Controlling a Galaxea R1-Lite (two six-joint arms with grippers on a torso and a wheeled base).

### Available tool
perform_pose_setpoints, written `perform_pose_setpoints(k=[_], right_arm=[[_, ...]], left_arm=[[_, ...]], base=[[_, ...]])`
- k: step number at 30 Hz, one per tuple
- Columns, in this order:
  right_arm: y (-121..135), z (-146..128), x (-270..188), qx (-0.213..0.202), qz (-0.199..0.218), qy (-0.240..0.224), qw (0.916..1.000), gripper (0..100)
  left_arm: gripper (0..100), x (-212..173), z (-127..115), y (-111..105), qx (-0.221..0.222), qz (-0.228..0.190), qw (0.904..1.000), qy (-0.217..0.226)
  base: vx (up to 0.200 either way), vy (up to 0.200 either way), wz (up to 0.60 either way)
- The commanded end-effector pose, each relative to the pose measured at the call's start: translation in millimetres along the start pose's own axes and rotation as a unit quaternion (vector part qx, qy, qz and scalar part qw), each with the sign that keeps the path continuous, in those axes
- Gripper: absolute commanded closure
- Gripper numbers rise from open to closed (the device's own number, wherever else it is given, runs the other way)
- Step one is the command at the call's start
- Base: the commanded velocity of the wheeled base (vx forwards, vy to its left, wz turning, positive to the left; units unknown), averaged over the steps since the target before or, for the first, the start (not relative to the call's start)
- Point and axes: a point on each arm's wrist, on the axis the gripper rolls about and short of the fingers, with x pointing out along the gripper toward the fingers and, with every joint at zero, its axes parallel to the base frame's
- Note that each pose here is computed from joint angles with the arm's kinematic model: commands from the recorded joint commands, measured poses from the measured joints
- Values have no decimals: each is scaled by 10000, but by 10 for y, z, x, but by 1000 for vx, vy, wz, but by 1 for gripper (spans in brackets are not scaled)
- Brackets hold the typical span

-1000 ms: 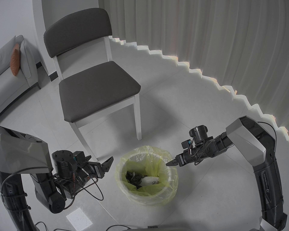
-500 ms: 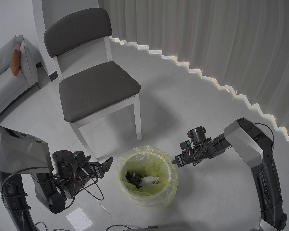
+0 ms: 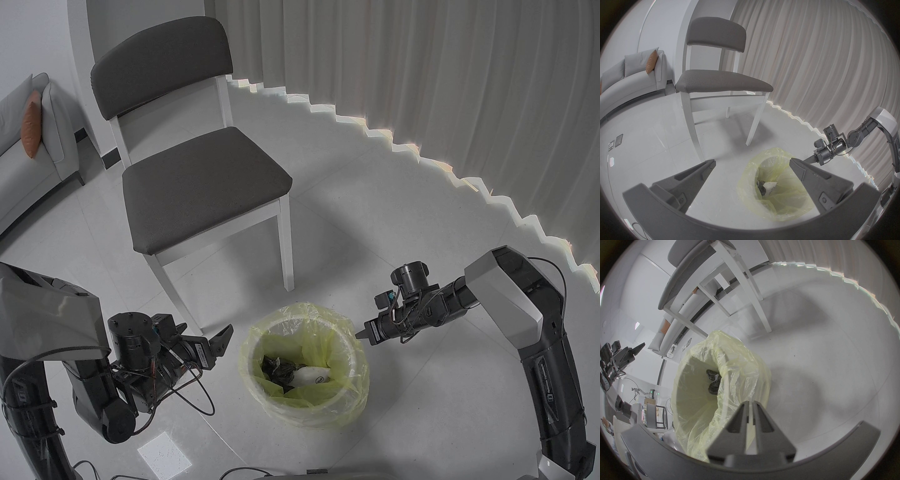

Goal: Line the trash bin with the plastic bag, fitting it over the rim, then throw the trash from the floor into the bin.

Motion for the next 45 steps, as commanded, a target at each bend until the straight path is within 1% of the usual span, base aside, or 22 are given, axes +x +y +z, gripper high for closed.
perform_pose_setpoints(k=[1, 2, 4, 5, 11, 16, 21, 24, 28, 34, 35, 45], right_arm=[[23, 21, -20, 38, 90, -24, 9999, 0], [26, 23, -20, 65, 167, -34, 9998, 0], [46, 46, -38, 226, 450, -64, 9987, 0], [53, 65, -50, 303, 512, -87, 9982, 0], [60, 107, -34, 362, 522, -130, 9979, 0], [79, 81, -1, 361, 541, -13, 9979, 0], [98, 87, -7, 442, 552, 247, 9972, 0], [97, 77, -4, 404, 556, 356, 9970, 0], [96, 59, 0, 315, 560, 384, 9972, 0], [98, 43, -1, 315, 577, 409, 9970, 0], [98, 43, -1, 315, 577, 409, 9970, 100], [101, 39, -7, 303, 579, 441, 9969, 100]], left_arm=[[0, 2, 17, -9, -6, -17, 10000, -90], [0, -1, 15, -8, -6, -16, 10000, -83], [0, -5, 16, -8, -6, -16, 10000, -83], [0, -8, 13, -7, -5, -14, 10000, -75], [0, -6, 9, -10, -3, 3, 10000, -72], [0, -6, 9, -10, -3, 3, 10000, -72], [0, -5, 4, -13, 0, -2, 10000, -63], [0, -4, 10, -14, -1, 2, 10000, -79], [0, -4, 11, -10, -3, 1, 10000, -79], [0, -5, 4, -13, 0, 5, 10000, -64], [0, -5, 4, -13, 0, -2, 10000, -63], [0, -5, 4, -13, 0, 5, 10000, -64]], base=[[0, 0, 0], [0, 0, 0], [0, 0, 0], [0, 0, 0], [0, 0, 0], [0, 0, 0], [0, 0, 0], [0, 0, 0], [0, 0, 0], [0, 0, 0], [0, 0, 0], [0, 0, 0]])
